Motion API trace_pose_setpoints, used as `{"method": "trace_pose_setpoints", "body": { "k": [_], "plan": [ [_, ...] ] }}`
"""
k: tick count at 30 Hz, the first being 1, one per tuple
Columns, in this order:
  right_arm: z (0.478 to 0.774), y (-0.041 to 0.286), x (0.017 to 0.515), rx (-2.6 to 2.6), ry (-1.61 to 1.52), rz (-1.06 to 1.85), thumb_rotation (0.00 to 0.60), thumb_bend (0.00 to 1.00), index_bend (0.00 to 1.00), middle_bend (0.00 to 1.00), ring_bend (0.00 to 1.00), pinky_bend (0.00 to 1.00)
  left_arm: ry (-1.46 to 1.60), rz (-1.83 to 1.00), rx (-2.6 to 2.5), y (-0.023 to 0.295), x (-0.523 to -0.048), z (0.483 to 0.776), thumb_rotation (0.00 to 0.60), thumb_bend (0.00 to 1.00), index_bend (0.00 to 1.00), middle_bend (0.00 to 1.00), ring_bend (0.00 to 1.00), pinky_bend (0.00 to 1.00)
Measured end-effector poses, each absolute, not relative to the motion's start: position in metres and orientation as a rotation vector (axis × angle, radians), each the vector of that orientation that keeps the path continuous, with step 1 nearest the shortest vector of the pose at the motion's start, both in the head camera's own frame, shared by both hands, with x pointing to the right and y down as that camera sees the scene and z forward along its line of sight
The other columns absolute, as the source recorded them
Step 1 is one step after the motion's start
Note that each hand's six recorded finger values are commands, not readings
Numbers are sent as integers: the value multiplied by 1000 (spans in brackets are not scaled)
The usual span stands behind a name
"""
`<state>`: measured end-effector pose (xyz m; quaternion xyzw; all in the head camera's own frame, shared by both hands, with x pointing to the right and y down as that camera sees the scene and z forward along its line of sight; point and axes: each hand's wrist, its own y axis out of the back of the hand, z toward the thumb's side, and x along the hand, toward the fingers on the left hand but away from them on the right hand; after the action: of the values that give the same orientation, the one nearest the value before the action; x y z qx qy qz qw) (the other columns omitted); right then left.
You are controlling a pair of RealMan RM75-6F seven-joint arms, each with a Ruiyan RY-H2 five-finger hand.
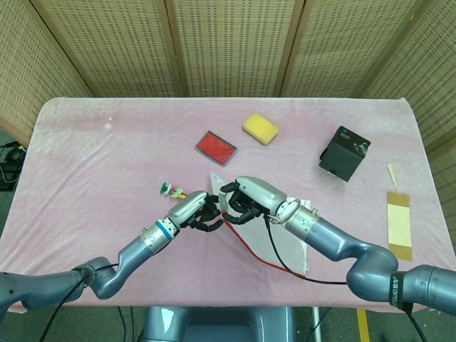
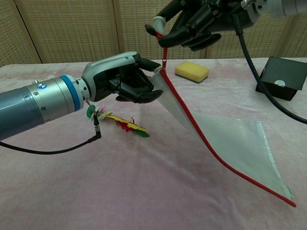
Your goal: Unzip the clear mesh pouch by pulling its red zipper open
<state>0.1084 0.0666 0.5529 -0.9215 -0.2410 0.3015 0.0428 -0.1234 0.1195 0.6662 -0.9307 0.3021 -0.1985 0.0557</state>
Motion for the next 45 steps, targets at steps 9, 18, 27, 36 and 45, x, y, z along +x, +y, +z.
{"method": "trace_pose_setpoints", "body": {
  "k": [9,18,27,36,45],
  "plan": [
    [556,70,115,-2807,-734,932,600,913,773,962,933,1000,963,-582,-2852,117,-120,662,600,625,787,954,828,935],
    [557,77,126,-2756,-736,903,600,914,773,962,933,1000,1069,-587,-2875,108,-125,658,600,689,843,954,828,935],
    [565,86,139,-2715,-738,907,600,914,773,963,932,1000,1183,-576,-2928,97,-132,654,600,699,853,954,828,936],
    [572,87,140,-2707,-748,922,600,914,775,964,933,1000,1222,-532,-2984,95,-130,646,600,699,866,954,828,936],
    [578,90,140,-2692,-727,955,600,914,779,966,934,1000,1288,-490,-3009,88,-131,639,600,699,868,954,828,936]
  ]
}}
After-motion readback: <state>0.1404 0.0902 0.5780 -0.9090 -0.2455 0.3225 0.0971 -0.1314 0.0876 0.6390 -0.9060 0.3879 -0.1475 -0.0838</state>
